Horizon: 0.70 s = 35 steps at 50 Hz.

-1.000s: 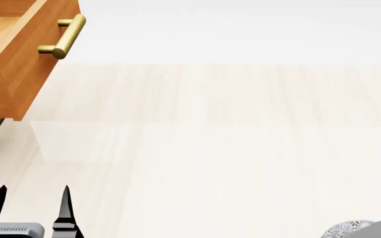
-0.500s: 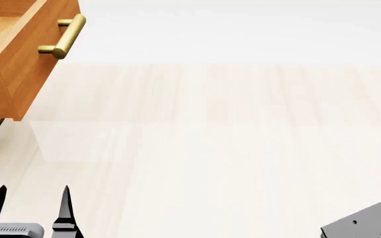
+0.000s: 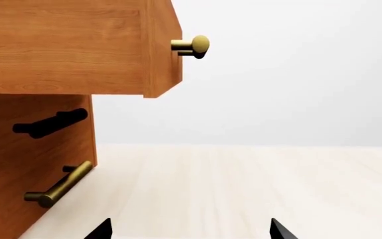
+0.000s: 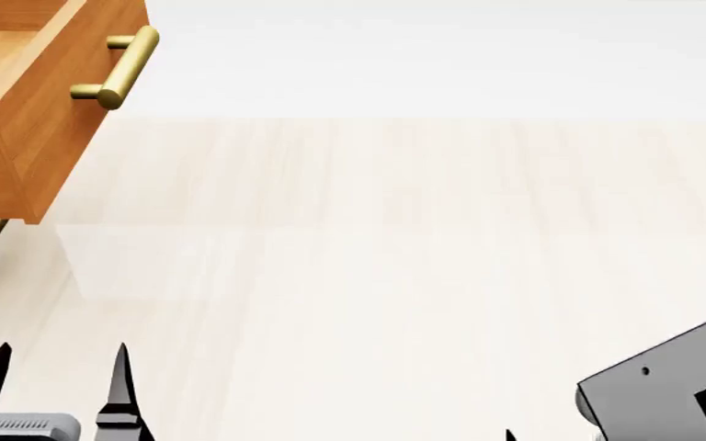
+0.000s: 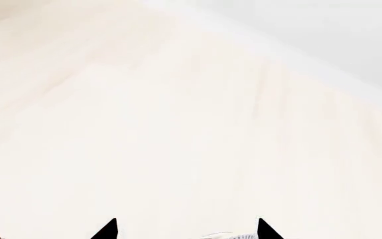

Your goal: Put the bowl on the plate.

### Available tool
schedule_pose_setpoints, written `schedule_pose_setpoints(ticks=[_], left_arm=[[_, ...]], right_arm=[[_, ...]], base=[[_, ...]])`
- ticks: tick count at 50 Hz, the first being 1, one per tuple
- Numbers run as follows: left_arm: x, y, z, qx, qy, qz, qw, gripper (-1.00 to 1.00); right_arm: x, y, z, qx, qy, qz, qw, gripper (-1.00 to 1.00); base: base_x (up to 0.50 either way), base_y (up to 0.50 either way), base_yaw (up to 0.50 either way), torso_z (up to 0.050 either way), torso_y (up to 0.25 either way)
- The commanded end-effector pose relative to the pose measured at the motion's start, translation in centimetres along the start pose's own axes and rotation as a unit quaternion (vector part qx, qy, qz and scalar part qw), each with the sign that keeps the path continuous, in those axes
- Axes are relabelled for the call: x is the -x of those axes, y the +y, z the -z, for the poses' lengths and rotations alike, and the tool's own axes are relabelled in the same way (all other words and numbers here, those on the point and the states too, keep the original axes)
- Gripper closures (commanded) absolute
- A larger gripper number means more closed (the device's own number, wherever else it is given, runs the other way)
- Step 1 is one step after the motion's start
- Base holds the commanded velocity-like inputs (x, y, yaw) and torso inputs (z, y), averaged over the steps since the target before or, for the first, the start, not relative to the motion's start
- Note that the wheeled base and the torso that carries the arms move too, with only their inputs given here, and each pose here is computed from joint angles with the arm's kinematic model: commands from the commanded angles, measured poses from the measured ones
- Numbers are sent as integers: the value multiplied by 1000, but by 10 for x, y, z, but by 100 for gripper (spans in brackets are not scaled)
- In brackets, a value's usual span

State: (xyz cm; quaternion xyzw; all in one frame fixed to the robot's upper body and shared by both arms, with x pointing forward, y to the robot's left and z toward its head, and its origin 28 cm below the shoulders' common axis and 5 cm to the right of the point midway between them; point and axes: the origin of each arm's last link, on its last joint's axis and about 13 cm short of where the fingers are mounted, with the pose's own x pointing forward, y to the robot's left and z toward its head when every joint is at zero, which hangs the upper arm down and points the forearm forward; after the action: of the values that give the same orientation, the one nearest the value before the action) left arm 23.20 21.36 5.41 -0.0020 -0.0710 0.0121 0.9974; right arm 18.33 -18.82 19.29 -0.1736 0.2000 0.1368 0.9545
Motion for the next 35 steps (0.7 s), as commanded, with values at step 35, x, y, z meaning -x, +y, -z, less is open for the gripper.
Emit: schedule_pose_setpoints(ticks=[35], left_arm=[[-1, -1, -2, -1, -2, 2, 1000, -100]], right_arm=[[3, -4, -21, 32, -125, 48, 990, -100]], base=[[0, 0, 0, 0, 0]])
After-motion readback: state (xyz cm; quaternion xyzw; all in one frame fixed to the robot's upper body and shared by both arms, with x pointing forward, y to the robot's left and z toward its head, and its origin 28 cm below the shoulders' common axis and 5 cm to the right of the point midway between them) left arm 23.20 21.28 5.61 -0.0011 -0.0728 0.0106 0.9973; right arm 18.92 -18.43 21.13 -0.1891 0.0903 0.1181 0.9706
